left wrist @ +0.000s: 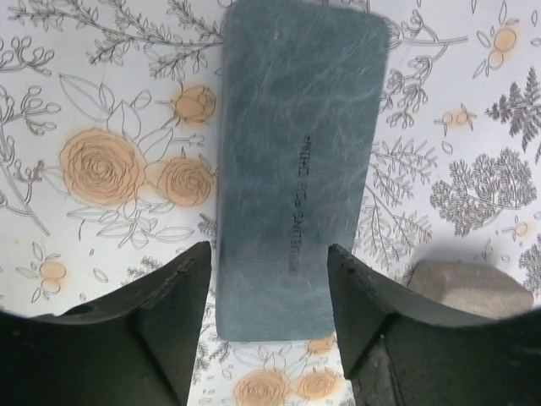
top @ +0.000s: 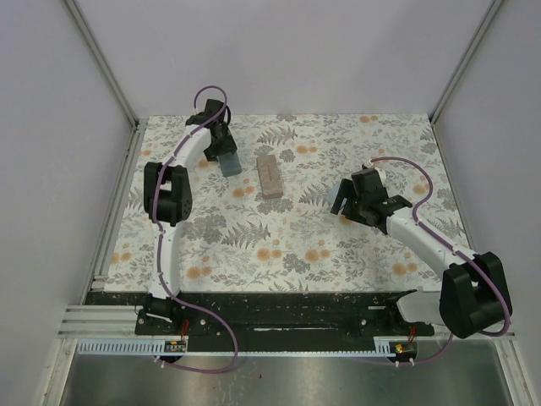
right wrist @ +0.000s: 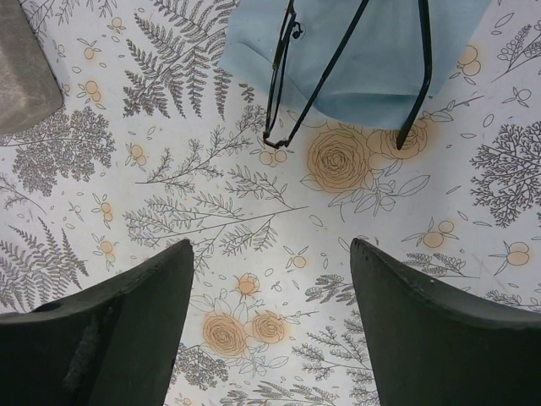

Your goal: Organize the sunglasses

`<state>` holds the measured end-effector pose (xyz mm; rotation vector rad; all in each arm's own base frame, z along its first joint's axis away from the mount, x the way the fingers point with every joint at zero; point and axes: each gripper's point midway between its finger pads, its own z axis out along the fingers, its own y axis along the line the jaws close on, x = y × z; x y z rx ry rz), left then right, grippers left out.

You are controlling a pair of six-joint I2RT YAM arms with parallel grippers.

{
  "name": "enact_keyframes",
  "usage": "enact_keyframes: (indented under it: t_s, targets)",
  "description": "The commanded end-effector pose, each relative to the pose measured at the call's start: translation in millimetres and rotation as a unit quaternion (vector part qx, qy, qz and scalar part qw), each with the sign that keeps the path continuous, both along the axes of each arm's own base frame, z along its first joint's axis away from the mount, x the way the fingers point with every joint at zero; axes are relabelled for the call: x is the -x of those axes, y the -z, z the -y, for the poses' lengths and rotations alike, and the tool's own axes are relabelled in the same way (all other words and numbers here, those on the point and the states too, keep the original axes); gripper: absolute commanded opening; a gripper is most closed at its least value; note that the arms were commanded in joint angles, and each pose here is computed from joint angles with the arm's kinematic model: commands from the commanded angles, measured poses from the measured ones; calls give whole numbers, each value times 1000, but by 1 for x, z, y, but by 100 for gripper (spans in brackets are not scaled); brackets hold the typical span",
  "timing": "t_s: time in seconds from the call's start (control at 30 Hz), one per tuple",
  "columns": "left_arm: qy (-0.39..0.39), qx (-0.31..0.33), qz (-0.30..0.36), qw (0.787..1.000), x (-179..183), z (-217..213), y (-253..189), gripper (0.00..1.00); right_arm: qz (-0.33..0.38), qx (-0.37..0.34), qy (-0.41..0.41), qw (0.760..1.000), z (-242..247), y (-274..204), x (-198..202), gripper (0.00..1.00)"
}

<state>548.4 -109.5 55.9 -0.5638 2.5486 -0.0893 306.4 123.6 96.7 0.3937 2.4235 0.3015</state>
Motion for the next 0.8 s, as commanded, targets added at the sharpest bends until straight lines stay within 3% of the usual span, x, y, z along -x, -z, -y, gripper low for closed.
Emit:
enact_keyframes:
  t_s: [0.0, 0.2, 0.27, 0.3, 0.33, 0.4, 0.77]
  targets:
    - [37, 42, 36, 998, 9, 13, -42, 41, 26, -9, -5, 1000, -3, -19, -10, 82]
    - [104, 119, 107, 982, 63, 54, -110, 41, 38, -51, -52, 997, -22, -25, -5, 80]
    - [99, 100, 110, 984, 77, 51, -114, 54, 45, -55, -52, 996, -22, -28, -5, 80]
    - [92, 88, 106, 986, 79, 46, -112, 65, 46, -67, -62, 995, -27, -31, -3, 81]
    - [87, 79, 104, 988, 79, 42, -111, 85, 48, -70, -63, 994, -28, -33, -3, 80]
    - [65, 39, 100, 992, 73, 27, -110, 99, 51, -75, -67, 994, -30, -35, -2, 81]
    - [36, -77, 54, 995, 28, 4, -87, 99, 68, -64, -66, 993, -22, -45, 4, 81]
